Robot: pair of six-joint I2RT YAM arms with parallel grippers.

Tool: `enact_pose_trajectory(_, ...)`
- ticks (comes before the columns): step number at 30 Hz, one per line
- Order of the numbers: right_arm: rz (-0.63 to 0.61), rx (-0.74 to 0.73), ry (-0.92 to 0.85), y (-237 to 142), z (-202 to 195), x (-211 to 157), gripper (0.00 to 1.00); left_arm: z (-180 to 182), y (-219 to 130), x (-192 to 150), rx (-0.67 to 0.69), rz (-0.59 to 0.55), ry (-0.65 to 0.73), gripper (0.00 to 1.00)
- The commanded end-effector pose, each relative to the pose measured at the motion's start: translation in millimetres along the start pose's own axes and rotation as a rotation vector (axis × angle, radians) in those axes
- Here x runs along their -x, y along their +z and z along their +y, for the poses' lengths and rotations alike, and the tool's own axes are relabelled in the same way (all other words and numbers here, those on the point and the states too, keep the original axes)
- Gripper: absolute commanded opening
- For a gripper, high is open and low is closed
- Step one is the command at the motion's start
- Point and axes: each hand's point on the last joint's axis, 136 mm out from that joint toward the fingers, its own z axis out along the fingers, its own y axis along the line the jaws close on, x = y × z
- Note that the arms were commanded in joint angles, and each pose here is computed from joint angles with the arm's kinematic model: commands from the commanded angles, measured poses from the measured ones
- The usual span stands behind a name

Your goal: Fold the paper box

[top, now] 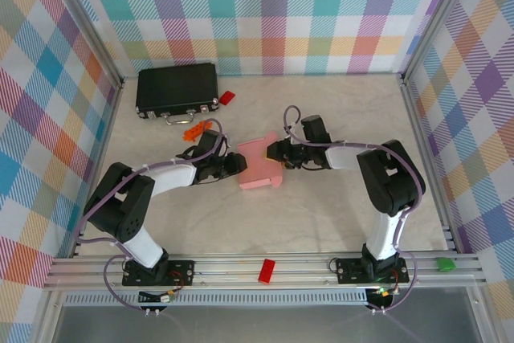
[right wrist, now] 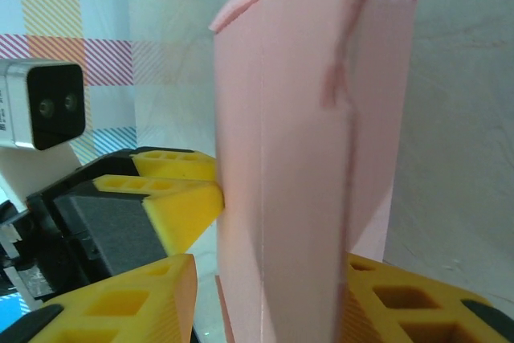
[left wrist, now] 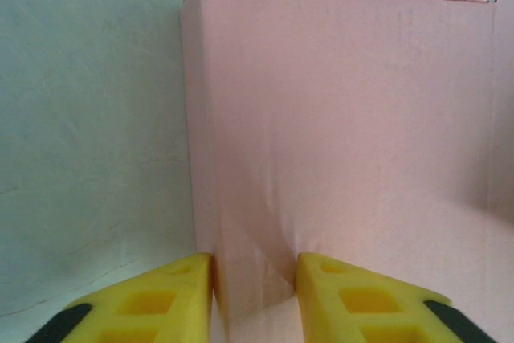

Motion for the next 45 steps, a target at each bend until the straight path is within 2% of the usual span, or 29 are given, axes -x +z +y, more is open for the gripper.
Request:
enact_pose_trajectory(1,0.019,0.095,-0.113,-1.3,50.9,0.2,0.46,29.8,2.8,-21.1,0.095,0.046,-0.015,0.29)
enact_pose_trajectory(11,0.054,0.072,-0.169,11.3,73.2,-2.1,0.46,39.8,-4.0,-21.1,0.12,0.014,-0.022,0.26)
enact_pose_trajectory(23,0.1,0.023,-0.215,28.2,89.2,-9.3,0.46,55.0,-9.3,-23.3,0.167,-0.007,-0.027,0.3)
enact_pose_trajectory(30,0.051,-0.013,-0.259,16.3,101.9,-2.6,0.47,54.1,-19.0,-12.4,0.192,-0.043,-0.013,0.31)
enact_pose_trajectory(36,-0.018,-0.1,-0.304,-0.2,103.8,7.4,0.48,55.6,-31.3,1.8,0.235,-0.085,0.011,0.31)
enact_pose_trajectory(40,-0.08,-0.181,-0.302,-10.1,93.7,15.8,0.5,56.9,-38.4,9.6,0.261,-0.109,0.026,0.32)
enact_pose_trajectory(45,-0.05,-0.222,-0.261,-4.4,76.4,12.1,0.47,65.2,-36.9,17.9,0.289,-0.118,0.007,0.33)
